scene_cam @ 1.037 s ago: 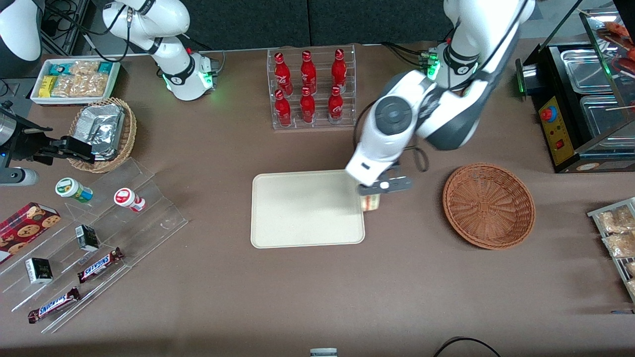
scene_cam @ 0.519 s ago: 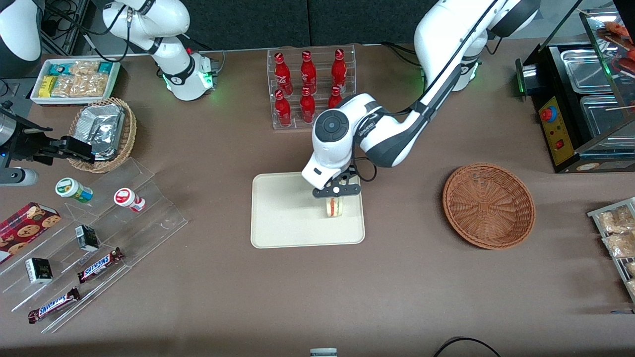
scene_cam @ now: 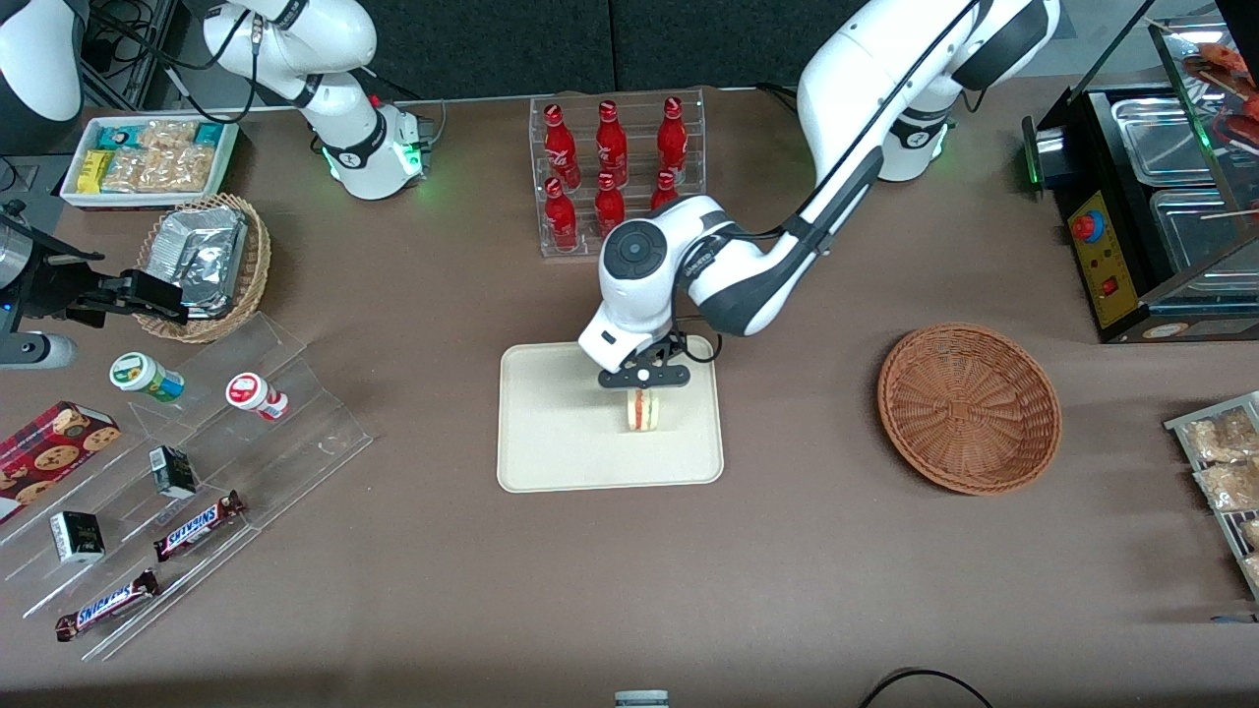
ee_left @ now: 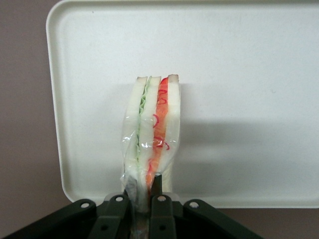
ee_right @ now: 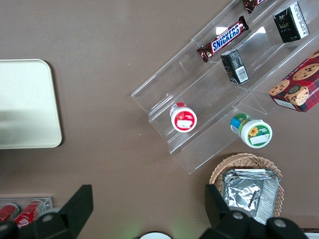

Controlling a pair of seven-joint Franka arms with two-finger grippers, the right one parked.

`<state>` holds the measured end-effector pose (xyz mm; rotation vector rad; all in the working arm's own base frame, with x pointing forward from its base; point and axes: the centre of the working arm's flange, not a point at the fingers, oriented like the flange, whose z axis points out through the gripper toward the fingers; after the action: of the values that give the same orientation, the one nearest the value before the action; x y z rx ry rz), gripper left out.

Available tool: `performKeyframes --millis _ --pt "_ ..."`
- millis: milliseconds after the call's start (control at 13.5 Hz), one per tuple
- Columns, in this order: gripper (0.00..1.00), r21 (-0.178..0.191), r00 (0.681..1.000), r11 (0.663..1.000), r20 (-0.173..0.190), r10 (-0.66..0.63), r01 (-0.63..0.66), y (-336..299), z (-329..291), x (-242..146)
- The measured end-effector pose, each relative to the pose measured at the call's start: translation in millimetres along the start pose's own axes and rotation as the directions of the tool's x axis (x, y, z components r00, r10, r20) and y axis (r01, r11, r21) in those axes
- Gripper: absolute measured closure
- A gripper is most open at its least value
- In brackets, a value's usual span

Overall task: Place sandwich from basket to tray
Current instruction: 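Lower the sandwich onto the cream tray and open the left gripper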

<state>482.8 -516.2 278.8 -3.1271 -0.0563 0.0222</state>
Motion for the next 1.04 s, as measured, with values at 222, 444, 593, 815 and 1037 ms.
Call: performKeyframes --millis 222,444,593,815,1037 --pt "0.86 0.014 1.0 1.0 0.008 -0.002 0.002 2 13 -4" --pt "0.86 0.024 0.999 0.999 0.01 -0.049 0.049 -2 19 0" --pt "0.86 0.031 0.998 0.997 0.006 -0.064 0.064 -7 21 5" --pt "0.86 0.037 0.998 0.997 0.007 -0.069 0.068 -9 25 7" --pt "0.71 0.04 0.998 0.997 0.013 -0.068 0.068 -9 31 7"
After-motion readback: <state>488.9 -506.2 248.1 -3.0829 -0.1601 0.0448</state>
